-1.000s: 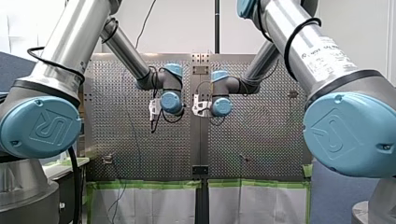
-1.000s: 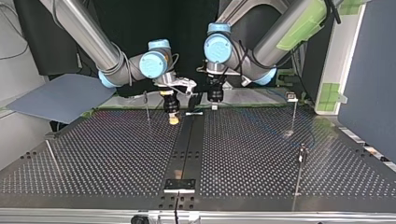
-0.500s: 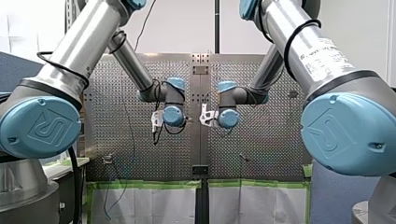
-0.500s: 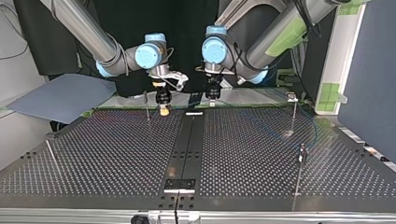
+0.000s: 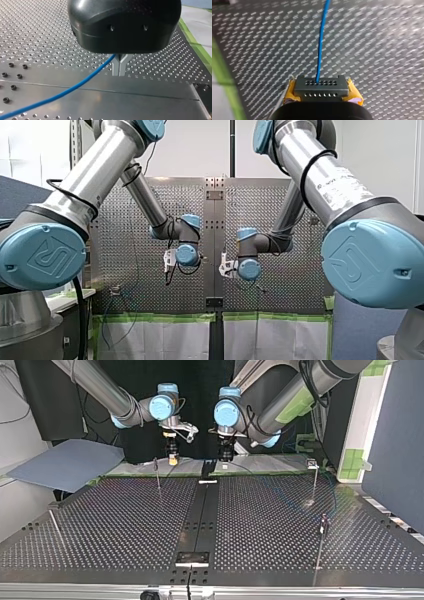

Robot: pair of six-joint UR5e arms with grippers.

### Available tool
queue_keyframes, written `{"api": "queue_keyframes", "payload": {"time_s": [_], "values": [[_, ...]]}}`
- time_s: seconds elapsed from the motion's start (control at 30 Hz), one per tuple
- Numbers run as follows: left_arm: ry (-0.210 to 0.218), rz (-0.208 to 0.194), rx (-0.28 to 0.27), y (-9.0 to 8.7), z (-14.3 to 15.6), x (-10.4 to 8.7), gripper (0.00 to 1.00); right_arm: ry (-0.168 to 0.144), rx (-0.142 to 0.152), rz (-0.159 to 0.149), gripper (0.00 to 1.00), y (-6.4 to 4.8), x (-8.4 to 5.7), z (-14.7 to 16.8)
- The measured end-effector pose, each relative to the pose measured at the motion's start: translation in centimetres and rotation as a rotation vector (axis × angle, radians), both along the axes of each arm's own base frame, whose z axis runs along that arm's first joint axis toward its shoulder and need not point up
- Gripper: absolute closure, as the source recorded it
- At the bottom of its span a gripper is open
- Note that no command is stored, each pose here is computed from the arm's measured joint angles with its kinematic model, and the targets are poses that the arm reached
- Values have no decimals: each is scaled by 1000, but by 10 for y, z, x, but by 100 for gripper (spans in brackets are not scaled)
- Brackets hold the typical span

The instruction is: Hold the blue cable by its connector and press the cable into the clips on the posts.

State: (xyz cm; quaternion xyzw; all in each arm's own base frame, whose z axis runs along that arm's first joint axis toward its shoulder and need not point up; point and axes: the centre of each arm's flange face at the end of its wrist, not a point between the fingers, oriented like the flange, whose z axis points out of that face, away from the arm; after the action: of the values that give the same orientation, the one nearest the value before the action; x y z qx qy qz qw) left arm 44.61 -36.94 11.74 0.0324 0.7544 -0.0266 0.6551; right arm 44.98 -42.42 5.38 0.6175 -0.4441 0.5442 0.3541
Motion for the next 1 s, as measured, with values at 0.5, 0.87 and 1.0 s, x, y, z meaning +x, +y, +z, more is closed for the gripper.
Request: {"api": "queue_keyframes", "payload": {"time_s": [0.5, 0.87, 1.0], "values": [[39, -17, 23, -5, -47, -2, 100, 24, 89, -52, 100, 31, -51, -75], [46, -38, 22, -18, -86, 0, 100, 82, 149, -96, 100, 53, -95, -97], [38, -49, 14, -25, -87, 1, 100, 78, 145, -112, 100, 49, -104, -99]]}}
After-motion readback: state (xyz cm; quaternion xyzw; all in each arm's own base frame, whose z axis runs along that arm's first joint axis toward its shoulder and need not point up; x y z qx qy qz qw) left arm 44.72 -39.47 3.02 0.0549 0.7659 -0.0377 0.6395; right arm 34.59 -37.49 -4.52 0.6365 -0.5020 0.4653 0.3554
